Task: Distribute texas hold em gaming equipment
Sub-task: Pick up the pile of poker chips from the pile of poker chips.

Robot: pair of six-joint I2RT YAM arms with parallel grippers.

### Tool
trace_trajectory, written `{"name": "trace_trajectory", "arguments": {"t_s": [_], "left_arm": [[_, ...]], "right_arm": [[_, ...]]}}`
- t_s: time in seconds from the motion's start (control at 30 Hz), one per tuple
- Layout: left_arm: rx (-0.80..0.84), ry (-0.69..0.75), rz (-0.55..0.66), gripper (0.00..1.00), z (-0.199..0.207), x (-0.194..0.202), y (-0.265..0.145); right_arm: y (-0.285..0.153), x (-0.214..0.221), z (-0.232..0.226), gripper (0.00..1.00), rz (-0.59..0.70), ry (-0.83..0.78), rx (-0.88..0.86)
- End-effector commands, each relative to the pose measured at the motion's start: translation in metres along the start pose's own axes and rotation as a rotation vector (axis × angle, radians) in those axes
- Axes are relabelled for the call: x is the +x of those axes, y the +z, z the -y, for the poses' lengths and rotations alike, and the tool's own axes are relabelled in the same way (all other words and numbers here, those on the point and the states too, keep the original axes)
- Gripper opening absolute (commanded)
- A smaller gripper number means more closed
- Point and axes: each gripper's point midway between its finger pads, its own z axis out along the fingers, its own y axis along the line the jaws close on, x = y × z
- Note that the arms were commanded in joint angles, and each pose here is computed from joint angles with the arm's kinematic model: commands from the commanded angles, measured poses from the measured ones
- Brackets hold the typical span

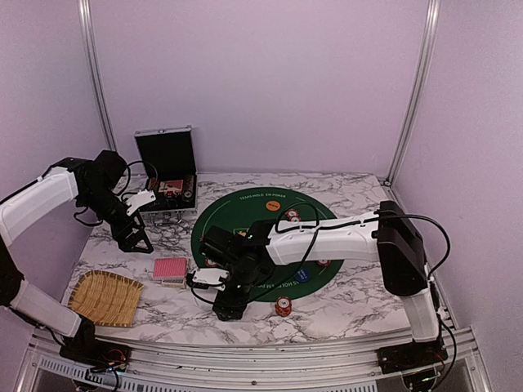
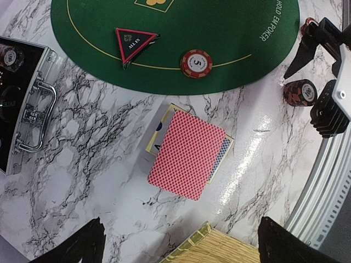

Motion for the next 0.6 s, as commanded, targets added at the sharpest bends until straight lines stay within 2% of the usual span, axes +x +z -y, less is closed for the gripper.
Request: {"name": "trace_trajectory", "arguments": {"t_s": [0.0, 0.57], "left_arm": [[-0.008, -0.012, 0.004, 0.99, 0.002, 0.001, -0.008], [-0.004, -0.015, -0.009, 0.99, 0.001, 0.003, -0.005]], "right_arm": [[-0.003, -0.012, 0.001, 0.73, 0.024, -0.017, 0.022], [-0.014, -0.011, 0.002, 0.44, 0.036, -0.014, 0.037]]}}
